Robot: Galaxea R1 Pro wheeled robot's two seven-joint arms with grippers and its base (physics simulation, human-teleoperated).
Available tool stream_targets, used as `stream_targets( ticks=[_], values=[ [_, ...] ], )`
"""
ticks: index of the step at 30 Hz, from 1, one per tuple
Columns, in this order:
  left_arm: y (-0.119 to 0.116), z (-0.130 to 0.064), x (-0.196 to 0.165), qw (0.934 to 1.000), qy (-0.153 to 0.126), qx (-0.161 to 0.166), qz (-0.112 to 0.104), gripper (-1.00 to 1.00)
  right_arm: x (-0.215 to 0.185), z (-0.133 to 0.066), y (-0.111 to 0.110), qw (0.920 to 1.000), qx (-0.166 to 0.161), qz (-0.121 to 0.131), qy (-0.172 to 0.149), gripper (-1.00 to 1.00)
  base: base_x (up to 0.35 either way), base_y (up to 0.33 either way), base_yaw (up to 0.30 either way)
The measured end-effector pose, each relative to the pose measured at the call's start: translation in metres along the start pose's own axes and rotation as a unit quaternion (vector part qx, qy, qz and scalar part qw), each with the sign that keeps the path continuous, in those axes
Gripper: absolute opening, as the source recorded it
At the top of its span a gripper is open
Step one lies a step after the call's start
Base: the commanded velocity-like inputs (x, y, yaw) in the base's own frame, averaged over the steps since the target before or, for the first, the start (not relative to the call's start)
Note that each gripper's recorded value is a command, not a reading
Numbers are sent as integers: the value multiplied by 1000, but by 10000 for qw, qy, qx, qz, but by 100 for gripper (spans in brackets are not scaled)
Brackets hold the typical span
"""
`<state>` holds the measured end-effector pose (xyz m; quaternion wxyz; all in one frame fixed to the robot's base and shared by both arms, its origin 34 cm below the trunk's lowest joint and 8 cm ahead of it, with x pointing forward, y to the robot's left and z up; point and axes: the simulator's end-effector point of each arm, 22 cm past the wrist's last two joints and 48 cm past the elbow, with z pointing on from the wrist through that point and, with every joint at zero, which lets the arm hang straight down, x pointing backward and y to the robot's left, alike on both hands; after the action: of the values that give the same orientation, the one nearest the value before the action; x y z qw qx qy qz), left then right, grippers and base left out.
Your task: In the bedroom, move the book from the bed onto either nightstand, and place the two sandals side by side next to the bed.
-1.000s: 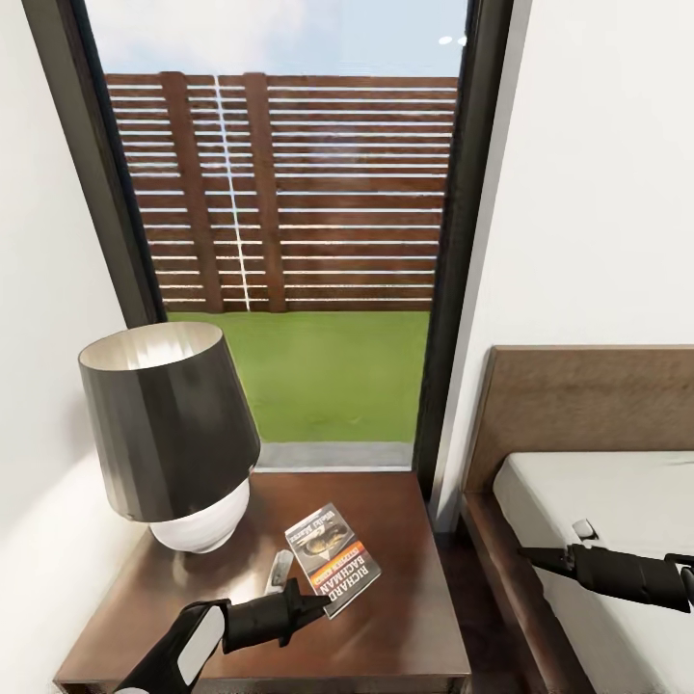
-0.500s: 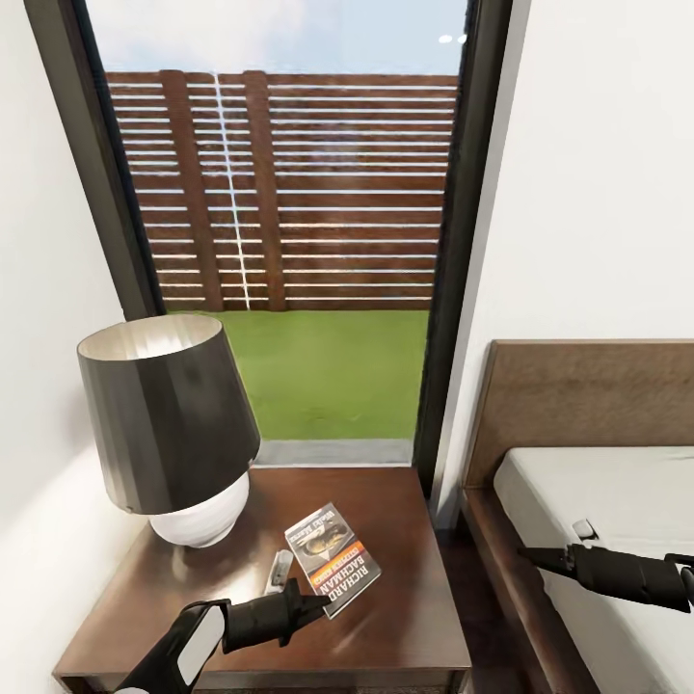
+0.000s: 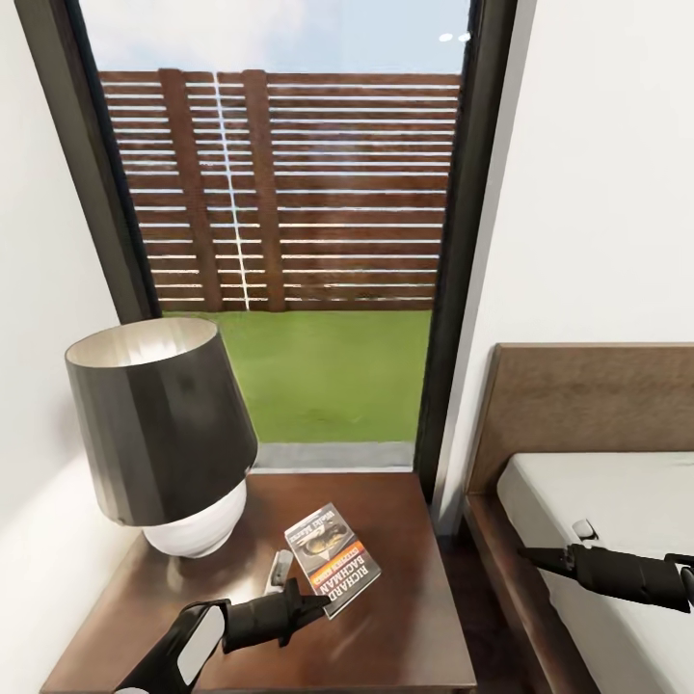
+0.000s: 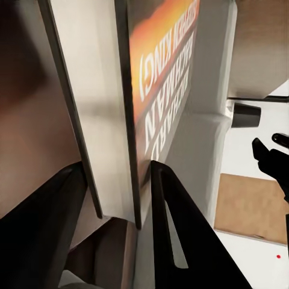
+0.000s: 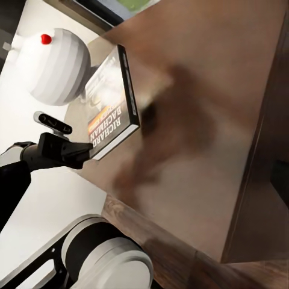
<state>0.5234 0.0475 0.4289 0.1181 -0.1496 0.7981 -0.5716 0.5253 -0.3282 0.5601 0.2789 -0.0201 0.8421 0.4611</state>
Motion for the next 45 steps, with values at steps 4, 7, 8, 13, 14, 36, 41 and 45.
stream_targets(
  ticks=[4,7,8,13,14,36,41,45],
  values=[
    [0,0,0,10000,-3,1,0,-100,0,0,0,10000,2,-1,2,100,44,0,0],
    [0,0,0,10000,-4,-2,5,-100,0,0,0,10000,3,-2,1,100,169,0,0],
    [0,-1,0,10000,-6,-1,7,-100,0,0,0,10000,1,-2,1,100,157,0,0],
    [1,0,0,10000,-1,-6,-3,-100,0,0,0,10000,3,0,0,100,52,0,0],
    [1,0,0,10000,1,-8,-3,-100,0,0,0,10000,4,-1,2,100,7,0,0],
    [21,4,6,10000,6,-13,6,-100,15,6,-14,10000,3,-1,2,100,0,0,0],
    [20,5,6,10000,4,-1,-5,-100,15,6,-14,10000,3,-2,3,100,0,0,0],
    [20,5,6,10000,4,-1,-6,-100,15,6,-14,10000,1,-1,1,100,0,0,0]
  ],
)
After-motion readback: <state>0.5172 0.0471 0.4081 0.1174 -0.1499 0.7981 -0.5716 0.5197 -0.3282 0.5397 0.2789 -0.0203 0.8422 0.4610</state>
